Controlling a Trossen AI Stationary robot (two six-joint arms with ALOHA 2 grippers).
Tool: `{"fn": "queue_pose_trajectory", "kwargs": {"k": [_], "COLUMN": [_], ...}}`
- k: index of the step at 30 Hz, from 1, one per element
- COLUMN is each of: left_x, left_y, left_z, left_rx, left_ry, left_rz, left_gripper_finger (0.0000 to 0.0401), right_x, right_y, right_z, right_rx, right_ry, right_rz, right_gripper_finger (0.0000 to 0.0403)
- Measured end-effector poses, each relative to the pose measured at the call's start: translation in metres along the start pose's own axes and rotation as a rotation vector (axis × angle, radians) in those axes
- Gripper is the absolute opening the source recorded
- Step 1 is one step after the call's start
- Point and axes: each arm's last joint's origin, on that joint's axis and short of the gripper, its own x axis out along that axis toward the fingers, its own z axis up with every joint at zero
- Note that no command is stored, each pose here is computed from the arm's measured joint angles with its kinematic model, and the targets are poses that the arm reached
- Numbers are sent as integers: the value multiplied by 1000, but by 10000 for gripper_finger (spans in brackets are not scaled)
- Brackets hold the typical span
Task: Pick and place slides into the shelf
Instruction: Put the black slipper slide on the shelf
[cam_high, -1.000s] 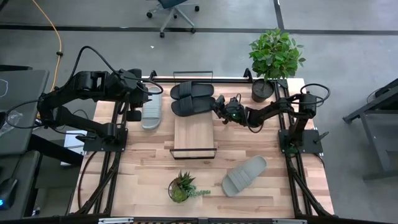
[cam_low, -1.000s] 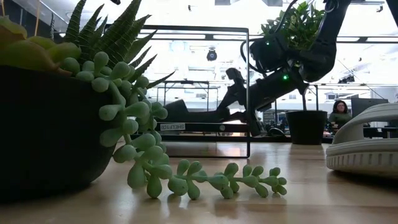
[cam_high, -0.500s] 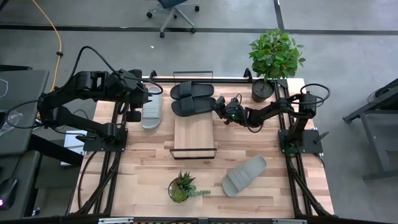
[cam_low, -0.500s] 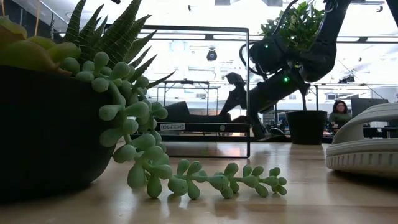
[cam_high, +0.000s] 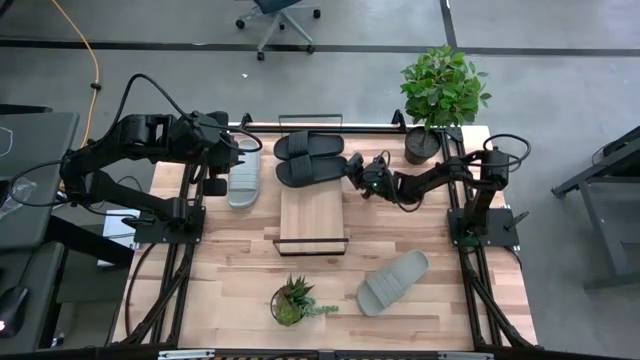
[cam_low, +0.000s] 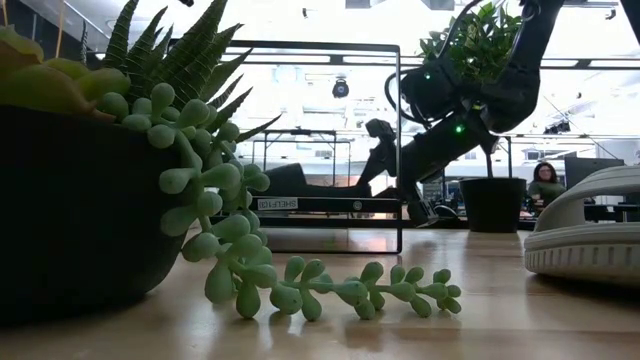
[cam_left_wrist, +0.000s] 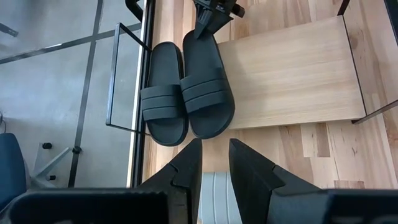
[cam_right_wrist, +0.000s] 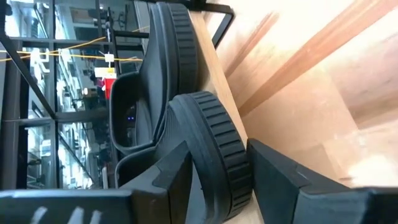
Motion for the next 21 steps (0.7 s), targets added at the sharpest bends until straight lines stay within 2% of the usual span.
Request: {"fn": "queue_pose_trajectory", "kwargs": {"k": [21], "left_x": [0], "left_y": [0], "left_z": [0], "left_rx": [0], "left_ry": [1], "left_rz": [0], "left_gripper_finger": [69], "right_x": [-6], "right_y": [9], "right_z": [8], "right_rx": [-53], "right_ry": [-27], "right_rz": [-15], "right_gripper_finger": [141]}}
